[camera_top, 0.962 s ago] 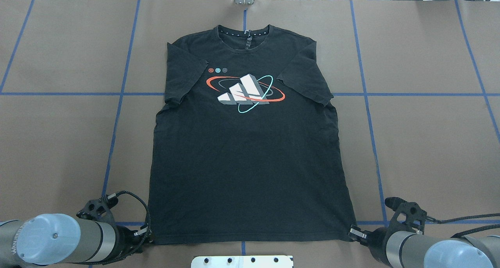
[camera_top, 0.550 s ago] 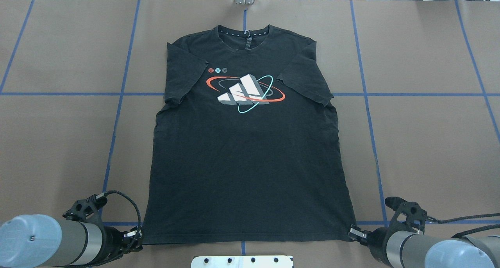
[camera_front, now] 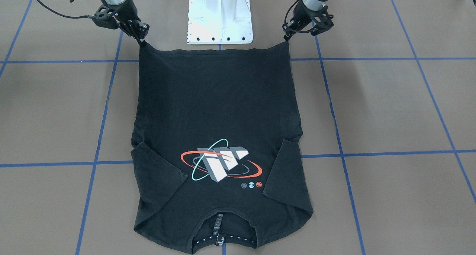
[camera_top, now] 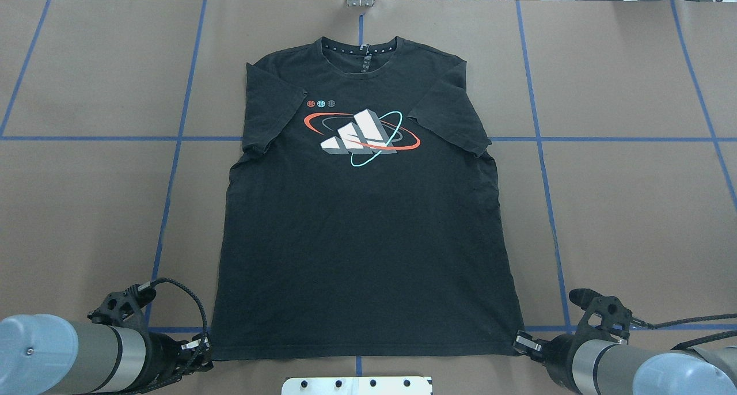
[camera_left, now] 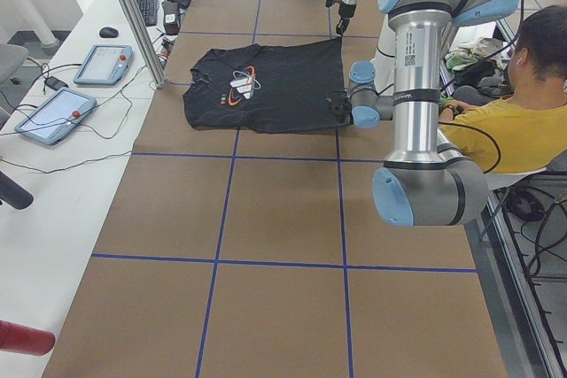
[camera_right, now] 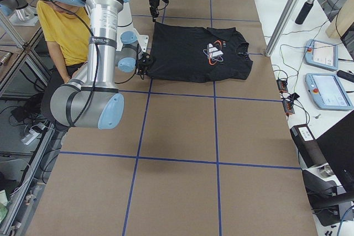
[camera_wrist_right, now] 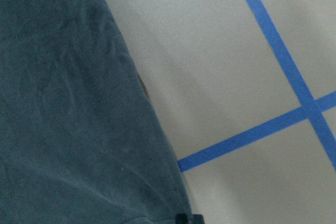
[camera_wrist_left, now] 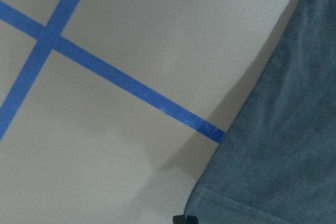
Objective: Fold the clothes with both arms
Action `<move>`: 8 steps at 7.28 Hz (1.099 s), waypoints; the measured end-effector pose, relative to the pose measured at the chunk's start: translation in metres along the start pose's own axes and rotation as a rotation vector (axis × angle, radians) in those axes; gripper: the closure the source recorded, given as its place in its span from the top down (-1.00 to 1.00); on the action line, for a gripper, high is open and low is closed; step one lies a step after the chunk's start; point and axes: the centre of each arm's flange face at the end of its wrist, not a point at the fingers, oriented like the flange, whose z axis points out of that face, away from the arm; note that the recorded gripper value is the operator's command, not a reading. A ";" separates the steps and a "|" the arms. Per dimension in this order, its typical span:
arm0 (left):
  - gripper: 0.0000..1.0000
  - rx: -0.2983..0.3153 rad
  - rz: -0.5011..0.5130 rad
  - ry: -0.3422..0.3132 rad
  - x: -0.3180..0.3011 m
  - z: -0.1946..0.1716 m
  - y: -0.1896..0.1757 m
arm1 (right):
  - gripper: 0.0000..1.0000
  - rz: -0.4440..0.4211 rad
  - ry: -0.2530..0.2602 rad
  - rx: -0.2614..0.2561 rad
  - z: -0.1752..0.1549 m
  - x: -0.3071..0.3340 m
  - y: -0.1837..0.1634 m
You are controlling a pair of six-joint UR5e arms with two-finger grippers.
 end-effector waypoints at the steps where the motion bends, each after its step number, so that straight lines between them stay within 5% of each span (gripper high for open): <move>1: -1.00 -0.015 0.004 0.035 0.009 -0.019 0.006 | -1.00 0.002 -0.014 -0.008 -0.013 -0.002 -0.001; 5: -1.00 -0.027 -0.021 0.201 0.050 -0.110 -0.014 | -1.00 0.027 -0.064 -0.061 -0.079 -0.012 -0.013; 8: -1.00 0.082 -0.011 0.307 0.103 -0.135 -0.088 | -1.00 0.105 -0.045 -0.020 -0.104 -0.064 -0.084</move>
